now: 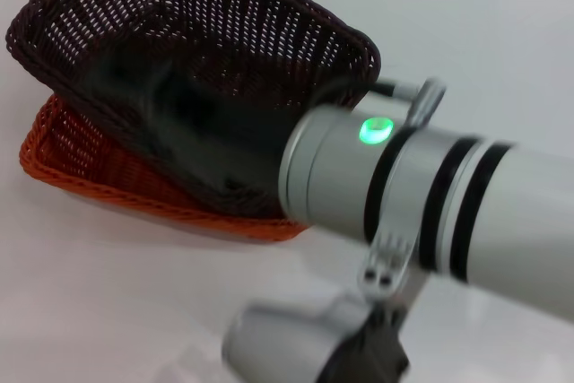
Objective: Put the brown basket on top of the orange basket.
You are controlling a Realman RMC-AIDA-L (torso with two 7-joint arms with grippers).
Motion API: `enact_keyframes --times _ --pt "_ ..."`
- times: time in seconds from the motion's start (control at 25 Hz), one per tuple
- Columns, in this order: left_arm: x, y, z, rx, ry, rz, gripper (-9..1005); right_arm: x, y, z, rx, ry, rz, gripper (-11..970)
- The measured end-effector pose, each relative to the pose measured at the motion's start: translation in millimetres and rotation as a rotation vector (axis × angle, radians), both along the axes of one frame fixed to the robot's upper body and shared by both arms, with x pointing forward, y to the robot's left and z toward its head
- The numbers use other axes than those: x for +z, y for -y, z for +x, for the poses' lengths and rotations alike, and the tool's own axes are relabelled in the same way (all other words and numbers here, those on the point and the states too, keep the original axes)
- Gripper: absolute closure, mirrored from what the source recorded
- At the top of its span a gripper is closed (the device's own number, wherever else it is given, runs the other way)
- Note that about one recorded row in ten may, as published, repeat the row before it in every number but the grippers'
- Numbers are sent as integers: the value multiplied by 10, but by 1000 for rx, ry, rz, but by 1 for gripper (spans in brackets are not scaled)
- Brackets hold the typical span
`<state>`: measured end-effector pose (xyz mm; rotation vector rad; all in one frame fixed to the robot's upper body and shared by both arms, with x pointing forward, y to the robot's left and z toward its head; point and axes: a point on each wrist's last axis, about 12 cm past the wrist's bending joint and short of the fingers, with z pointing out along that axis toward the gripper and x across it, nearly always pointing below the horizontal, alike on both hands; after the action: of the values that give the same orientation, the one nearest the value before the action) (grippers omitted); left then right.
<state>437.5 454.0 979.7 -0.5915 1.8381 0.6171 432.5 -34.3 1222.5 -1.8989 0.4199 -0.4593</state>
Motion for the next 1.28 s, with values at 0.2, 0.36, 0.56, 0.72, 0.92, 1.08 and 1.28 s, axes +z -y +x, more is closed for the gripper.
enact_keyframes --times 0.2,0.36,0.56,0.72,0.92,1.08,1.28 --pt "8 1 1 0 7 5 169 123 99 222 -115 10 232 270" --pt "50 -19 32 -1 24 14 169 92 171 314 -171 -5 353 270" --pt "169 -27 77 -7 102 75 169 91 215 381 -211 -66 456 270" --pt "277 10 101 -31 186 138 169 34 213 409 -221 -90 465 270" --pt "392 27 98 -44 321 142 169 62 275 507 -257 -157 628 270" --pt "458 11 36 -41 425 123 169 36 443 634 -297 -197 849 270" --pt "528 13 -13 -61 513 123 169 -54 826 775 -344 -264 1202 270"
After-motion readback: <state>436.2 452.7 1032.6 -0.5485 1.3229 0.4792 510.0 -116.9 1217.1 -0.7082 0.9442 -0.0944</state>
